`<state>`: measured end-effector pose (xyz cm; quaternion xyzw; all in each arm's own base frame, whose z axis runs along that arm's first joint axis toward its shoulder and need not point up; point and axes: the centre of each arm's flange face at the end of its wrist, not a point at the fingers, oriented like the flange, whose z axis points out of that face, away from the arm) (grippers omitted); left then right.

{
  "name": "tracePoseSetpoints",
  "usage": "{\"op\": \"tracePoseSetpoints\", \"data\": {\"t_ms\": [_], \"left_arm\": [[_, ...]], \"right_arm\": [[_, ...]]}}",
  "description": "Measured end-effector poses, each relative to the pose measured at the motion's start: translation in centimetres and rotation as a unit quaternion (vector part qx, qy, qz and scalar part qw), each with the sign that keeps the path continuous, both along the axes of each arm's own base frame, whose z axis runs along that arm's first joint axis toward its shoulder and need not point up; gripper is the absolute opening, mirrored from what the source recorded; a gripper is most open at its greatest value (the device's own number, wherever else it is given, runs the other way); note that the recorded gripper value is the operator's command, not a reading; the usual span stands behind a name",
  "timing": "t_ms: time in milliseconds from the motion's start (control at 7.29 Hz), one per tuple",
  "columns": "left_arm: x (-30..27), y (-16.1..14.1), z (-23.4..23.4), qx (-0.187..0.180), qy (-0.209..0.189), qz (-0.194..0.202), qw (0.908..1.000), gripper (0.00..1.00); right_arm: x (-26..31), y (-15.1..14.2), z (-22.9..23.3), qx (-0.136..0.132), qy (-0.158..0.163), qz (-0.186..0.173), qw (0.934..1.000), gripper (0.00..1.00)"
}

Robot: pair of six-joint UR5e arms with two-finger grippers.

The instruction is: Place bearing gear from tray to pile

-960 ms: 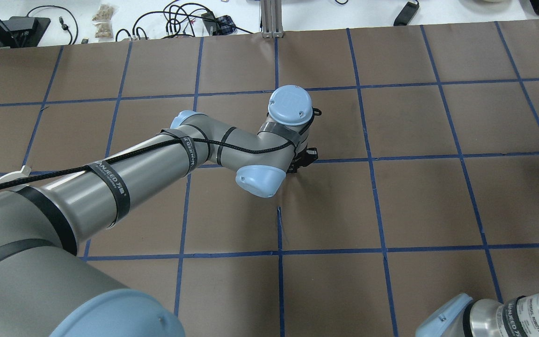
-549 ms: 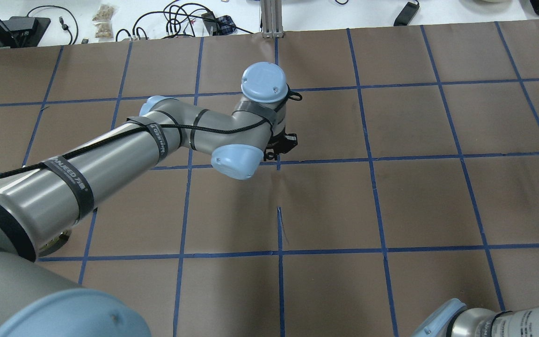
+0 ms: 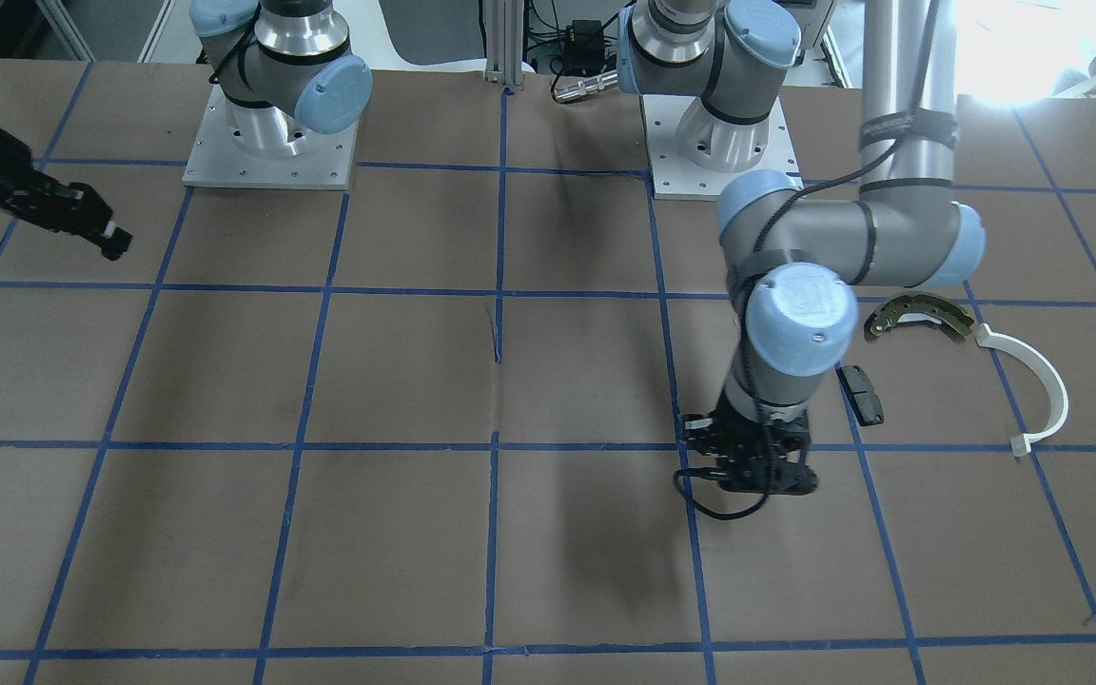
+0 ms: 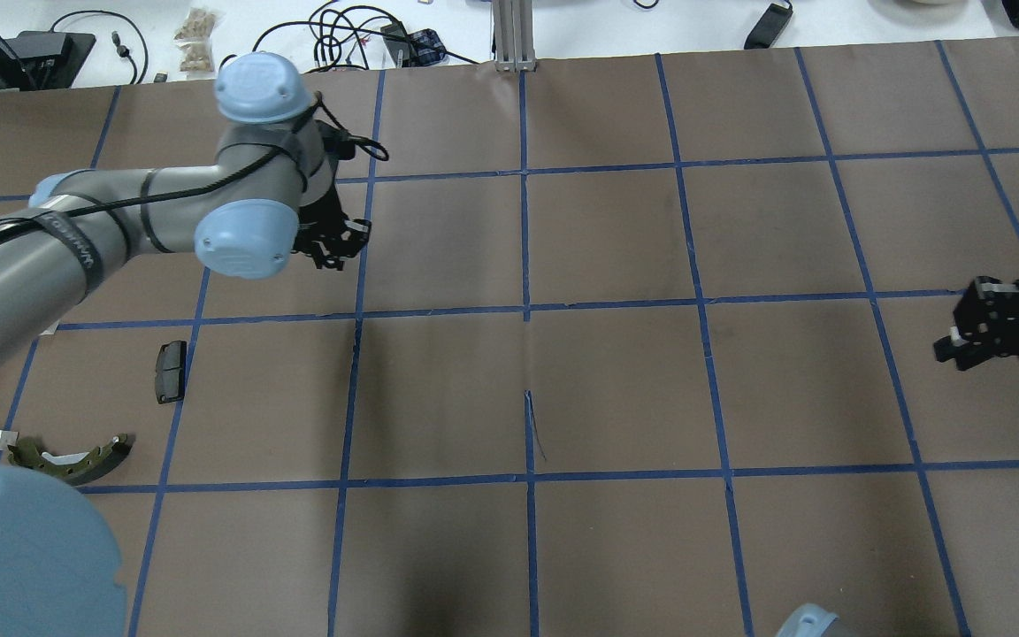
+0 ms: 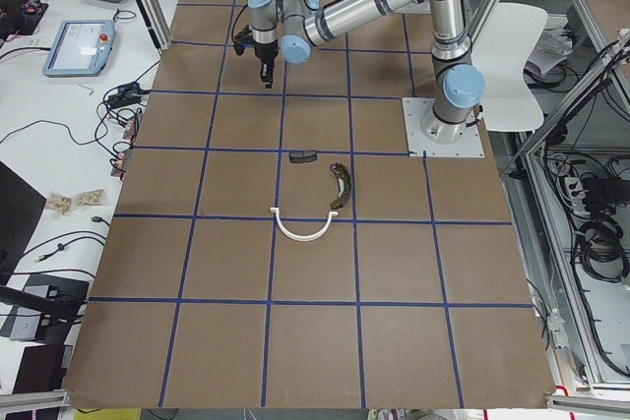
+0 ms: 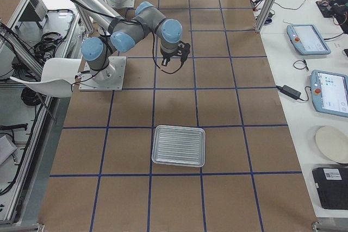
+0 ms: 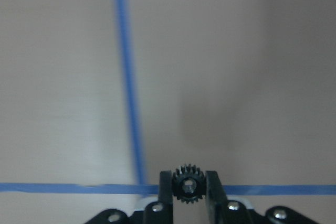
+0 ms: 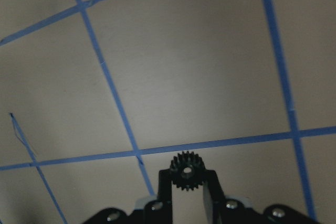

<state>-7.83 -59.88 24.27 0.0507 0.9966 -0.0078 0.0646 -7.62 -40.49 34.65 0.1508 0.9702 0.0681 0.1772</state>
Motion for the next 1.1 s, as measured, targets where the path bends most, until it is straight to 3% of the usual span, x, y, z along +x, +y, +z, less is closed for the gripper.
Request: {"op": "tracePoseSetpoints", "data": {"t_ms": [274, 686, 823, 960, 1097], "left_arm": [[11.8, 0.3, -1.2, 0.002, -0.006, -0.012, 0.9999, 0.00], [24.6, 5.5, -3.0, 0.035, 0.002, -0.011, 0.9993, 0.00], [27.3, 6.8, -3.2, 0.040, 0.006, -0.007, 0.9992, 0.19], [28.5, 7.5, -3.5, 0.044, 0.009, -0.005, 0.9990, 0.45], [28.6, 7.4, -3.6, 0.038, 0.018, -0.005, 0.9991, 0.99]], "right_arm": [[10.9, -1.1, -1.6, -0.009, 0.025, -0.067, 0.9974, 0.13], [27.2, -4.0, -7.5, -0.041, 0.030, -0.163, 0.9853, 0.12], [31.5, -4.7, -10.2, -0.051, 0.015, -0.194, 0.9796, 0.14], [35.0, -5.2, -12.6, -0.059, 0.001, -0.207, 0.9766, 0.15], [37.4, -5.9, -13.9, -0.062, -0.006, -0.207, 0.9764, 0.43]]}}
